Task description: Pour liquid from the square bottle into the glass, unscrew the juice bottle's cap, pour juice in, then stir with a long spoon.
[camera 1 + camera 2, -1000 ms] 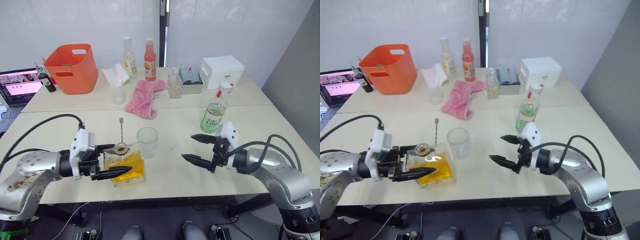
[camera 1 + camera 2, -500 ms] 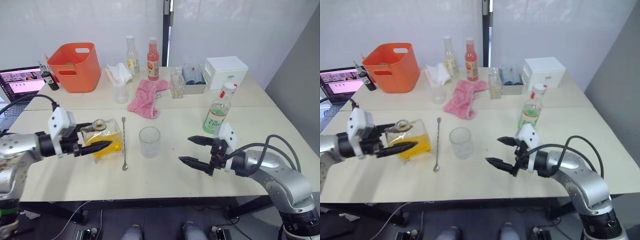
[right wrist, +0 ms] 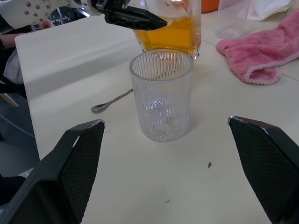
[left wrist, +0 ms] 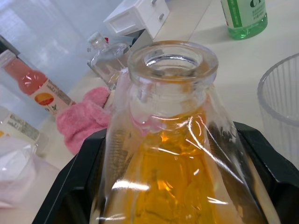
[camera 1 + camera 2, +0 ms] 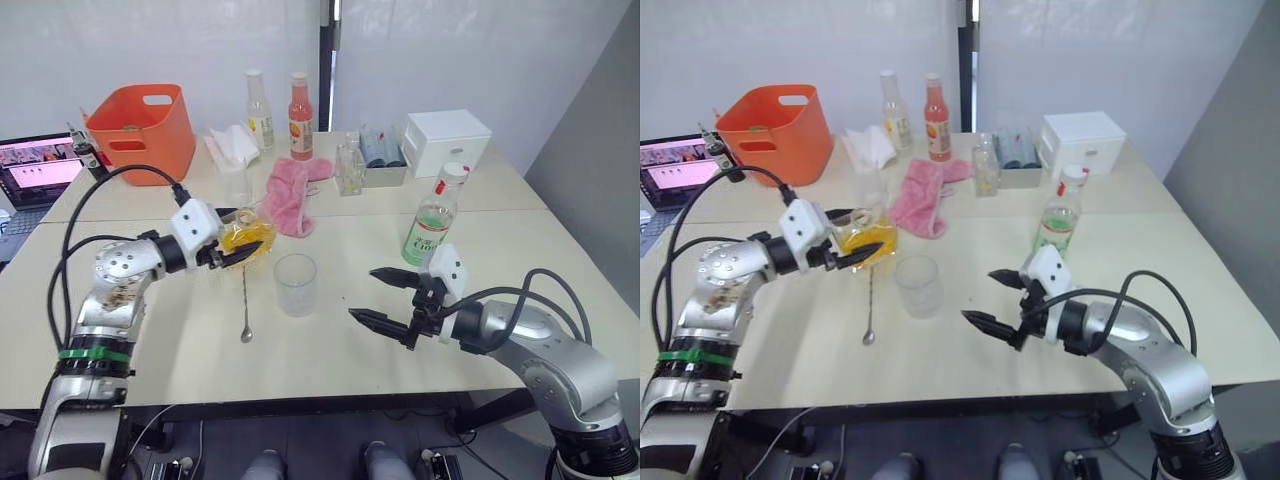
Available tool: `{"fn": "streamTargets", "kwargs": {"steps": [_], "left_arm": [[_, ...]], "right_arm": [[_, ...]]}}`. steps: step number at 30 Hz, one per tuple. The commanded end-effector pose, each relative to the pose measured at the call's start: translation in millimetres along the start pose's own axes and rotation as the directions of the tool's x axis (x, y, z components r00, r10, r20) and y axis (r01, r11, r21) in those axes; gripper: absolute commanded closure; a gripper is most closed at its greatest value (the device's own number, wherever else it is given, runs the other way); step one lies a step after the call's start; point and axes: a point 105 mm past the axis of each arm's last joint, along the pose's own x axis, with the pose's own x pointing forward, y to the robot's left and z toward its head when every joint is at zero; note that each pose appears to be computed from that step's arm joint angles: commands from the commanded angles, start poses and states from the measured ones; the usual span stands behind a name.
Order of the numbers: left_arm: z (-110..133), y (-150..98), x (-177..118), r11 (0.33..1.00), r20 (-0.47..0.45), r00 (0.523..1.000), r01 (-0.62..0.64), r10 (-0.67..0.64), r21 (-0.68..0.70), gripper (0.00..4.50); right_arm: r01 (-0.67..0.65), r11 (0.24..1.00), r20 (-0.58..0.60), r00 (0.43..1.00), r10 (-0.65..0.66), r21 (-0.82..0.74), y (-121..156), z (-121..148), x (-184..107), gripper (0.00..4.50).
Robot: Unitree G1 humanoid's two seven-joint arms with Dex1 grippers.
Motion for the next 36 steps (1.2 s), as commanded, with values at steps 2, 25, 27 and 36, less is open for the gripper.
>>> {"fn": "streamTargets", "kwargs": {"steps": [2, 25, 27, 36], "left_arm": [[30, 23, 7, 0.973, 0.109, 0.99, -0.107, 0.086, 0.207, 1.68], [32, 9, 30, 0.845, 0.155, 0.985, -0.141, 0.07, 0.516, 1.68], [33, 9, 31, 0.828, 0.164, 0.984, -0.15, 0.072, 0.54, 1.68], [35, 7, 34, 0.769, 0.188, 0.979, -0.181, 0.08, 0.613, 1.68]], "right_arm": [[-0.008, 1.0, 0.043, 0.999, 0.009, -0.024, 8, 12, 5, 0.0], [0.019, 1.0, 0.065, 0.998, -0.019, 0.0, 13, 15, 10, 0.0], [0.019, 1.0, 0.065, 0.998, -0.019, 0.002, 13, 15, 11, 0.0], [0.02, 1.0, 0.066, 0.998, -0.02, 0.006, 13, 15, 11, 0.0]]}}
